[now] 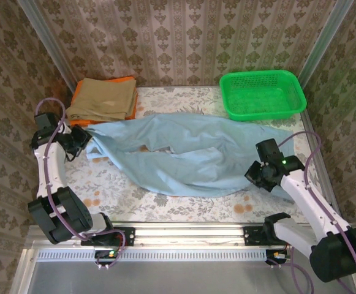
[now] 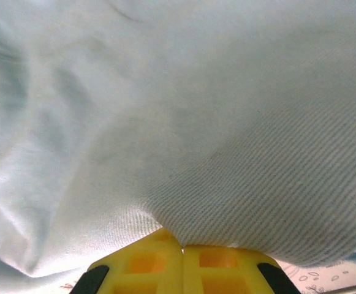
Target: Fold and stack the trousers
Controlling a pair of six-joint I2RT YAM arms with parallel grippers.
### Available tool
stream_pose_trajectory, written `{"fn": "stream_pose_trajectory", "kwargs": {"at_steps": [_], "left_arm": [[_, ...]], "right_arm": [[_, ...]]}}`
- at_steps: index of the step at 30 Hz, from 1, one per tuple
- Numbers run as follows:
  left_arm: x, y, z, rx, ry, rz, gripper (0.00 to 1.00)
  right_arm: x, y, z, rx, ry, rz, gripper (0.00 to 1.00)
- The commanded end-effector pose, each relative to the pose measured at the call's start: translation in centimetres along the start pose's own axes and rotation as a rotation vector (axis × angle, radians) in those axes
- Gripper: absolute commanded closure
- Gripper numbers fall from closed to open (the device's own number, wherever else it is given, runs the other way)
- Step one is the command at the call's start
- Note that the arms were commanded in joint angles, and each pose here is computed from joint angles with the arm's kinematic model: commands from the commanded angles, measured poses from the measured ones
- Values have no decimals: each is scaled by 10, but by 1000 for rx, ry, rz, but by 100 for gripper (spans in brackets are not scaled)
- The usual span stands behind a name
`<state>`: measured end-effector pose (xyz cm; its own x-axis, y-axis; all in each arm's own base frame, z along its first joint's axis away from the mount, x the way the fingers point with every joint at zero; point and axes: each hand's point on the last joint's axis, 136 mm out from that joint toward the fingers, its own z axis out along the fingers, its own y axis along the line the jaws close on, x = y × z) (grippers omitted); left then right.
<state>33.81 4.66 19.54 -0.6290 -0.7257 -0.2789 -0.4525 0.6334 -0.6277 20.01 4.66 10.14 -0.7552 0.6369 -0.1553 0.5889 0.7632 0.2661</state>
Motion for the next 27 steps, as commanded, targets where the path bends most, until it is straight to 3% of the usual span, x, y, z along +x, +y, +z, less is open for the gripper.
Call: {"fn": "stream_pose_trajectory", "kwargs": {"at_steps": [1,10,20,22,24,25,27], "left_arm": [[-14,-21,-12,27,-43,32,100],[-34,-9,23,-57,6,29,100],[-42,-10,102,-181,155,77,100],[-45,-16,118,-201,193,113,86],[-46,-20,133,-209,248,134,50],[-48,-22,136,-209,263,146,40],[-54,-23,131,-224,256,180,0]], "right_arm": [[-22,5,-1,29,-31,-64,100],[-67,28,37,-1,-15,-42,100],[-92,26,80,15,-1,-3,100],[-94,25,83,4,0,6,100],[-95,26,83,-3,-5,6,100],[-95,26,83,-6,-5,5,100],[-95,27,80,-15,-10,0,100]]}}
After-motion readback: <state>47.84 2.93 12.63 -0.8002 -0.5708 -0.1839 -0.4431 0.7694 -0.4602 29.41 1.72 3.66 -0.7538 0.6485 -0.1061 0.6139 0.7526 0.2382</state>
